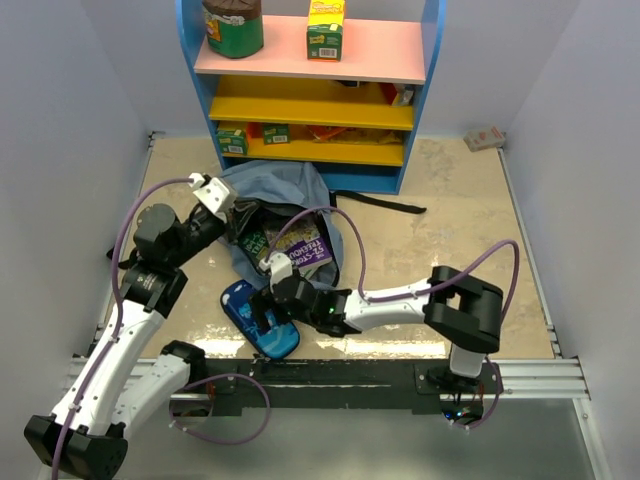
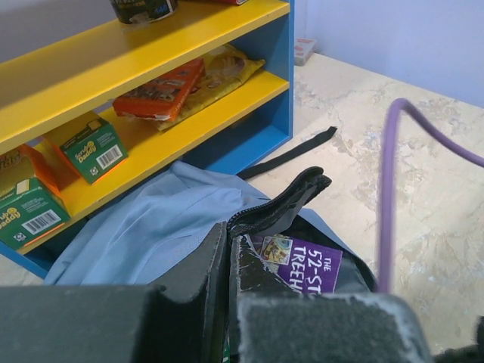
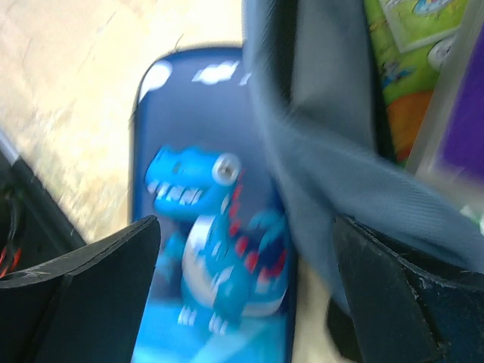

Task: Pack the student bag
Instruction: Pick up the stationery from the center of the board.

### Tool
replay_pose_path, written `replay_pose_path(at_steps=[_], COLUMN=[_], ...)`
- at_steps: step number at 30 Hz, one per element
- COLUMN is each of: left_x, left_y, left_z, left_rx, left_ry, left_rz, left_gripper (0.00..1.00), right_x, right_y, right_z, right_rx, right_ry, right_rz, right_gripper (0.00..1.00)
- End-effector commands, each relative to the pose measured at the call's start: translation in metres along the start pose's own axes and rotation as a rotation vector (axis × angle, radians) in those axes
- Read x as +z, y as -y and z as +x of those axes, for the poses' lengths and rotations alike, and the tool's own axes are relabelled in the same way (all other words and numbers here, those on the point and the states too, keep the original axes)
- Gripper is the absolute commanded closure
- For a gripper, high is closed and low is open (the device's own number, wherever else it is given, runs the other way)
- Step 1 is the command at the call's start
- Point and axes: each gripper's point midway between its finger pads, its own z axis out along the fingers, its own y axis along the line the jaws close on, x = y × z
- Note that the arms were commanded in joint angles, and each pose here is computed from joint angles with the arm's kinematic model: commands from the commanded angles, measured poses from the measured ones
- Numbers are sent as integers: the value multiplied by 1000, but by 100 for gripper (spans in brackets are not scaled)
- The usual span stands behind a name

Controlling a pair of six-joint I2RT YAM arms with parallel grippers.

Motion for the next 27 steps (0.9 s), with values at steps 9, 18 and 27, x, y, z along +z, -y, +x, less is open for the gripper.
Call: replay_pose_path(at_steps=[9,18,27], left_x=[-14,-17,-16], left_y=[5,8,10], left_z=[-55,-58,-56], left_rx=[103,102,93], left_ry=[190,189,191], left_rz=[7,12,26], left_gripper=[97,97,97], right_x=[-53,-53,-37], right_y=[-33,-40,-17], right_z=[39,61,65], right_rx=[-200,-423,-422], right_ry=[1,-11,10], right_rz=[209,331,433], right_gripper=[1,1,1])
